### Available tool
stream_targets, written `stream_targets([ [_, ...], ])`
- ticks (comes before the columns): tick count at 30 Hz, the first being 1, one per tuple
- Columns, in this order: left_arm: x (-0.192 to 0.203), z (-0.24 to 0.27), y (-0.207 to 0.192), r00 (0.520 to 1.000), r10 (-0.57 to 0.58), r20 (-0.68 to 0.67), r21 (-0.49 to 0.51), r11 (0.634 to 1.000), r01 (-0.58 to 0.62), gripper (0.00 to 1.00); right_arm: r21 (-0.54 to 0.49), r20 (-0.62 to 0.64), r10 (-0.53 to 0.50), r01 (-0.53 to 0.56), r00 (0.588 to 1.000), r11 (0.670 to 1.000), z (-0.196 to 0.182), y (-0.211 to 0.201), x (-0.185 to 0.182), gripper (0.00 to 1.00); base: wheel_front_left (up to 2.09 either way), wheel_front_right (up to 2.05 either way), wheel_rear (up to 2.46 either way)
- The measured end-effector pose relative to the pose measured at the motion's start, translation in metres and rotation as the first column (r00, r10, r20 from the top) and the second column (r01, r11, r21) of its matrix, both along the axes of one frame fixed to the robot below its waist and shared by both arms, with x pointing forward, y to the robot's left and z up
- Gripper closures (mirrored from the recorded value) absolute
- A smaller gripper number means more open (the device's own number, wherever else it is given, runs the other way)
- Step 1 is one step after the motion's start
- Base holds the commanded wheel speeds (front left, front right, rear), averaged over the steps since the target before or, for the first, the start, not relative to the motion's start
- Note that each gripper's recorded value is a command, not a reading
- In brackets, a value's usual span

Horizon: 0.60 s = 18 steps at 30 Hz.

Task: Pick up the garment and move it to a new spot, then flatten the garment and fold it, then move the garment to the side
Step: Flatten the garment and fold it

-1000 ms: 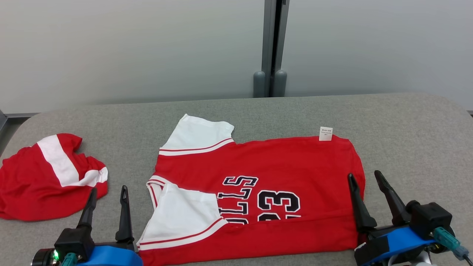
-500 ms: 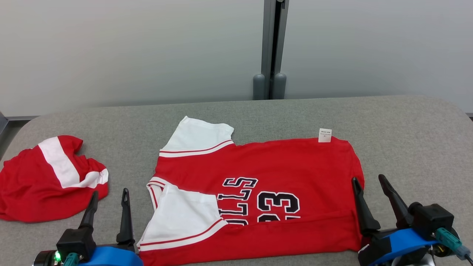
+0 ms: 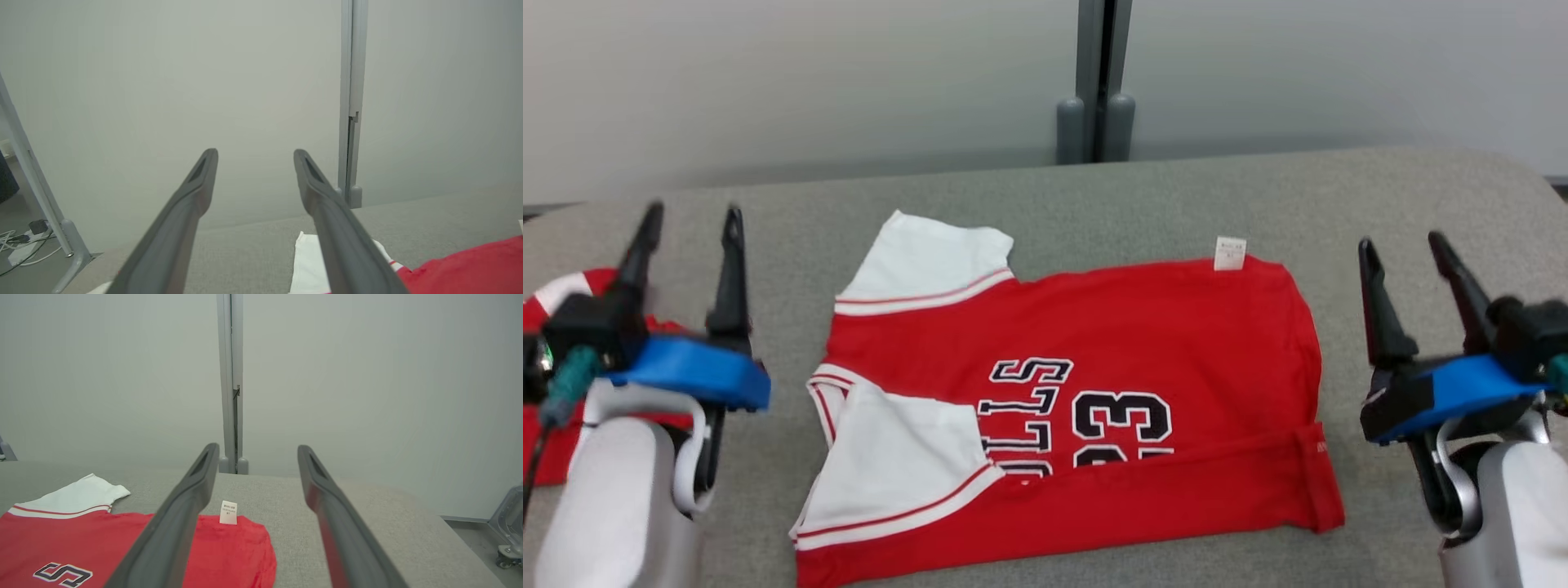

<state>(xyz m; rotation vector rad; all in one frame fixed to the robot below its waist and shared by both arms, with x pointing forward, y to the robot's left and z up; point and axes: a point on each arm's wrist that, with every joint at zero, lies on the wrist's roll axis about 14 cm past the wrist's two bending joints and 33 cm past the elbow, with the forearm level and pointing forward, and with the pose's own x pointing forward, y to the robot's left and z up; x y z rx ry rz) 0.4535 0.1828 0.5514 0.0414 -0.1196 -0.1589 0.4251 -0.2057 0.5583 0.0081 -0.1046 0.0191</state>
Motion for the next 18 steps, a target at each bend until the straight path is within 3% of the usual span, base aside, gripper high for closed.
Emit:
stream_targets([
  [4,0.050,0.022,-0.016,0.997,-0.067,0.026,0.037,0.997,0.066,0.00,-0.050,-0.012,-0.013,0.012,1.000,0.999,0.007,-0.012,0.030,0.00,0.00,0.00,0.00],
  [9,0.105,0.012,-0.034,0.991,-0.126,-0.032,0.060,0.990,0.128,0.00,-0.085,-0.131,-0.025,0.014,0.991,0.996,-0.022,-0.023,0.062,0.00,0.00,0.00,0.00],
  [18,0.164,-0.078,-0.060,0.931,-0.195,-0.310,0.068,0.972,0.226,0.00,-0.088,-0.279,-0.020,-0.005,0.960,0.996,-0.082,-0.028,0.104,0.00,0.00,0.00,0.00],
])
